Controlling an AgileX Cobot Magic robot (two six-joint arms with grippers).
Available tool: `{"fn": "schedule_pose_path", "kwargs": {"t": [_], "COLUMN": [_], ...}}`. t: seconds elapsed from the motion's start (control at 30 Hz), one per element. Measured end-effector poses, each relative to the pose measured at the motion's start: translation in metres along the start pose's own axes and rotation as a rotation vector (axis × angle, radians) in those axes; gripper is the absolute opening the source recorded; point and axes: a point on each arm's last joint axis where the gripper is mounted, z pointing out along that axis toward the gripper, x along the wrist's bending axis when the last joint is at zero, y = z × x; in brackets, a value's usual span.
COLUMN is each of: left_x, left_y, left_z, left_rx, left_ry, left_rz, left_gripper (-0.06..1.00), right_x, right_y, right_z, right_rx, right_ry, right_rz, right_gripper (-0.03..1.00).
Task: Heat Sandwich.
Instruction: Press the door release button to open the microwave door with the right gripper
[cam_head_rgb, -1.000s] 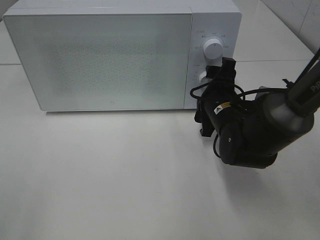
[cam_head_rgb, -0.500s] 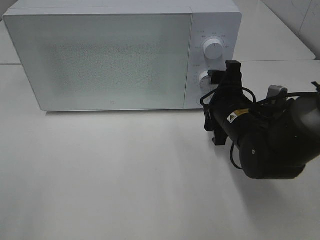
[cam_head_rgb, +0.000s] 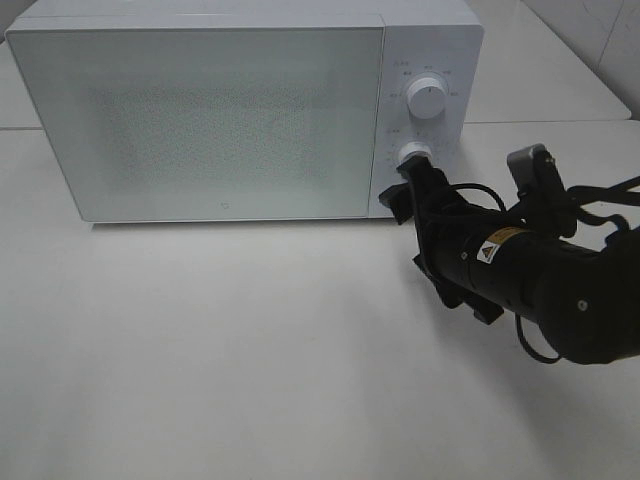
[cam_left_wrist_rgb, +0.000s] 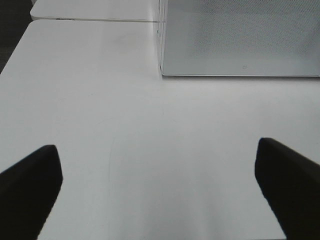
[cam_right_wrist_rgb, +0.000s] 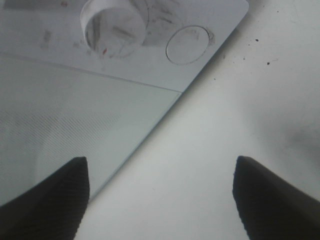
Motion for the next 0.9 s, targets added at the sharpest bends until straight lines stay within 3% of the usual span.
{"fn": "schedule_pose_path", "kwargs": {"t": [0.03,0.13,0.17,0.33,0.43,0.73,0.9], "left_x": [0.000,0.000,0.000,0.000,0.000,0.000,0.000], "left_y": [0.000,0.000,0.000,0.000,0.000,0.000,0.000], "left_z": [0.000,0.000,0.000,0.000,0.000,0.000,0.000], "left_rx": [0.000,0.000,0.000,0.000,0.000,0.000,0.000], "left_ry": [0.000,0.000,0.000,0.000,0.000,0.000,0.000], "left_rz": [0.000,0.000,0.000,0.000,0.000,0.000,0.000], "left_gripper": [0.99,0.99,0.99,0.99,0.99,0.99,0.99], "right_x": [0.001,0.001,0.001,-0.003,-0.004,-0.002,-0.001], "right_y": [-0.001,0.000,0.000,0.012,0.018,0.025,0.026], "right_z": [-0.005,-0.013,-0.013,-0.031,-0.038,-0.093,-0.119], "right_rx": [0.043,0.105,0.105,0.232,0.281,0.595,0.694], "right_ry": [-0.042,-0.094,-0.094,-0.194,-0.222,-0.253,-0.270], "right_rz": [-0.123,-0.285,-0.285,-0.535,-0.603,-0.904,-0.969], "right_gripper": [0.77,0.77,0.77,0.77,0.77,0.77,0.77]}}
